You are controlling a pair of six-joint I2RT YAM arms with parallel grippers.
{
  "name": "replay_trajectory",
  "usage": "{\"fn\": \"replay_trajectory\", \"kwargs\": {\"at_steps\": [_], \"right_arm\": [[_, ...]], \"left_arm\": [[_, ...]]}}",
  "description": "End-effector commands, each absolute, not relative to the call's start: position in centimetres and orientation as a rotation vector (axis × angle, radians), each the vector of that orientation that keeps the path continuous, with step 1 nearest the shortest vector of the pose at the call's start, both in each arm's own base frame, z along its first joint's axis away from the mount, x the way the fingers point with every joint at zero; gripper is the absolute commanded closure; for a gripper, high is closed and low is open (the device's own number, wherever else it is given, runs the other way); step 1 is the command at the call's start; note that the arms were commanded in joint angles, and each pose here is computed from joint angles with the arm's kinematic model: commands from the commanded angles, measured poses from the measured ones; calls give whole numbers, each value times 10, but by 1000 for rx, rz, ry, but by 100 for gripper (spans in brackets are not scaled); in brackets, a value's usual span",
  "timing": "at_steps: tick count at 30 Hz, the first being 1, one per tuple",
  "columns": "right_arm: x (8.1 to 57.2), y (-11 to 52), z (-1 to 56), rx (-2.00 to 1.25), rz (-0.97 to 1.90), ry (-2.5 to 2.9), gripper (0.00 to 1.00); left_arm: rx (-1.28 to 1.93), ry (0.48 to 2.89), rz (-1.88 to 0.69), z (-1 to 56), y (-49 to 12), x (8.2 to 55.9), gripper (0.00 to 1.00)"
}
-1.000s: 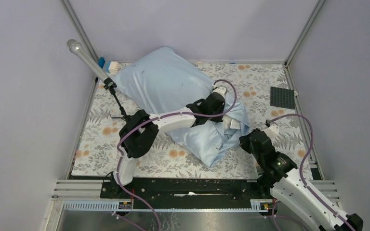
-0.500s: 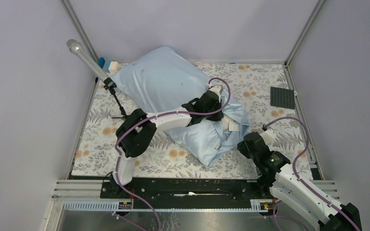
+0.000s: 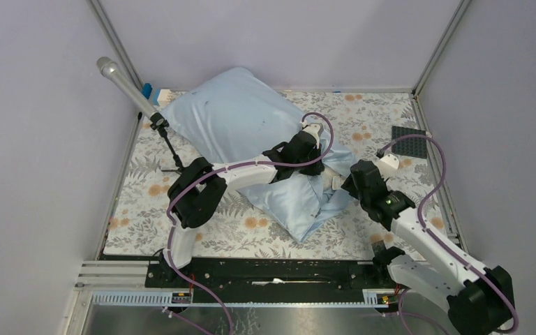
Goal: Put the pillow into the pillowcase
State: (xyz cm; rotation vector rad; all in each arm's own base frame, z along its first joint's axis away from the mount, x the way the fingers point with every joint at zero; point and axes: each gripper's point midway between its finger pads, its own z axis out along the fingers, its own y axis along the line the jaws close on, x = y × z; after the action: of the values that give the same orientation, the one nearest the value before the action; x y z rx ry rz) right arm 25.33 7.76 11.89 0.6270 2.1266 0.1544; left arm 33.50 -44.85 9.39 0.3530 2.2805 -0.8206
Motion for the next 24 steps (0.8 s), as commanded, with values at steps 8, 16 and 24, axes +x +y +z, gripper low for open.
{"fn": "replay_trajectory", "kwargs": {"at_steps": [8, 16, 24], "right_arm": [[277, 86, 83, 496, 129, 2257, 47], [290, 69, 69, 500, -27, 2283, 68], [317, 72, 160, 470, 97, 2120, 100]], "left_arm": [[346, 2335, -738, 77, -431, 340, 100], [359, 2323, -738, 86, -430, 340, 100], [407, 2310, -809, 102, -437, 331, 100]]}}
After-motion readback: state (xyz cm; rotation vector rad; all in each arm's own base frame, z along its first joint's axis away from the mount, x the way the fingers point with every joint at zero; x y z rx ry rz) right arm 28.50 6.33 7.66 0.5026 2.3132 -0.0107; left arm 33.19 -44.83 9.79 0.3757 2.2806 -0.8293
